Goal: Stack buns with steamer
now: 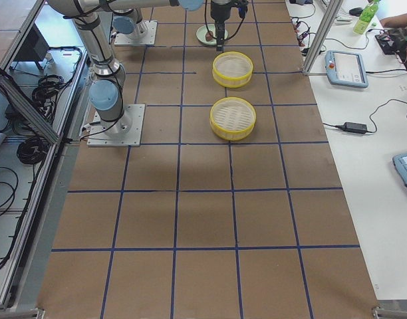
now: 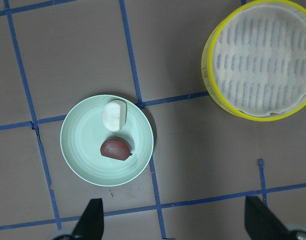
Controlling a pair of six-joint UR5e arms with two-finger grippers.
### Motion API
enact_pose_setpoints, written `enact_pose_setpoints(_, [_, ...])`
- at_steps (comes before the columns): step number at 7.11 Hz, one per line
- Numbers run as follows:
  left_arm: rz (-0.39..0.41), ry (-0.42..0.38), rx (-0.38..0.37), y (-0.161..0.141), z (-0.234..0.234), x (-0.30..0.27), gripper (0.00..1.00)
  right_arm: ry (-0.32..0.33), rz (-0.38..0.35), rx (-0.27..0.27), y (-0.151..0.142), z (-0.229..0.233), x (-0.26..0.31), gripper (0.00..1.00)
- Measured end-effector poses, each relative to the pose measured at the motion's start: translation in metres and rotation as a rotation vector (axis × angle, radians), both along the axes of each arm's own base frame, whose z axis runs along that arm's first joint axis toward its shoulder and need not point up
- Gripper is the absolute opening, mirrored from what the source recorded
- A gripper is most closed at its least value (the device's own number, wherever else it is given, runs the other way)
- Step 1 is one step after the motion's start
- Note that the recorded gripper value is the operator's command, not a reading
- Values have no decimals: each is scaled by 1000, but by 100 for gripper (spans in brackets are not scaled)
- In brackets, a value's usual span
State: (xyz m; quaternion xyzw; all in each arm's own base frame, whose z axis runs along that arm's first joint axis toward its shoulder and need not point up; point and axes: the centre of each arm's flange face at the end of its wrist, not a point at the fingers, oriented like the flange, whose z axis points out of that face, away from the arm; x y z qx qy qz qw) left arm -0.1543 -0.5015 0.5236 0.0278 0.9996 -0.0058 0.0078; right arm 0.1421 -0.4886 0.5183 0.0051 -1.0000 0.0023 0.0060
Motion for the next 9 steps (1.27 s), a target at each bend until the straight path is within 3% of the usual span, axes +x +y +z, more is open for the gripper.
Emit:
enact_pose_setpoints(3, [-9, -5, 16, 2, -8, 12, 100, 0, 0, -2, 0, 0, 0, 100])
enact_pose_setpoints(4, [-33, -4, 55, -4, -28, 36, 99, 0, 0, -2, 0, 0, 0, 100])
enact_pose_setpoints(6, [-93, 12, 107, -27, -112, 81, 98, 0, 0, -3, 0, 0, 0, 100])
enact_pose_setpoints(9, [-159, 70, 166, -64, -245, 90, 98, -4, 13, 2, -17, -13, -28, 100])
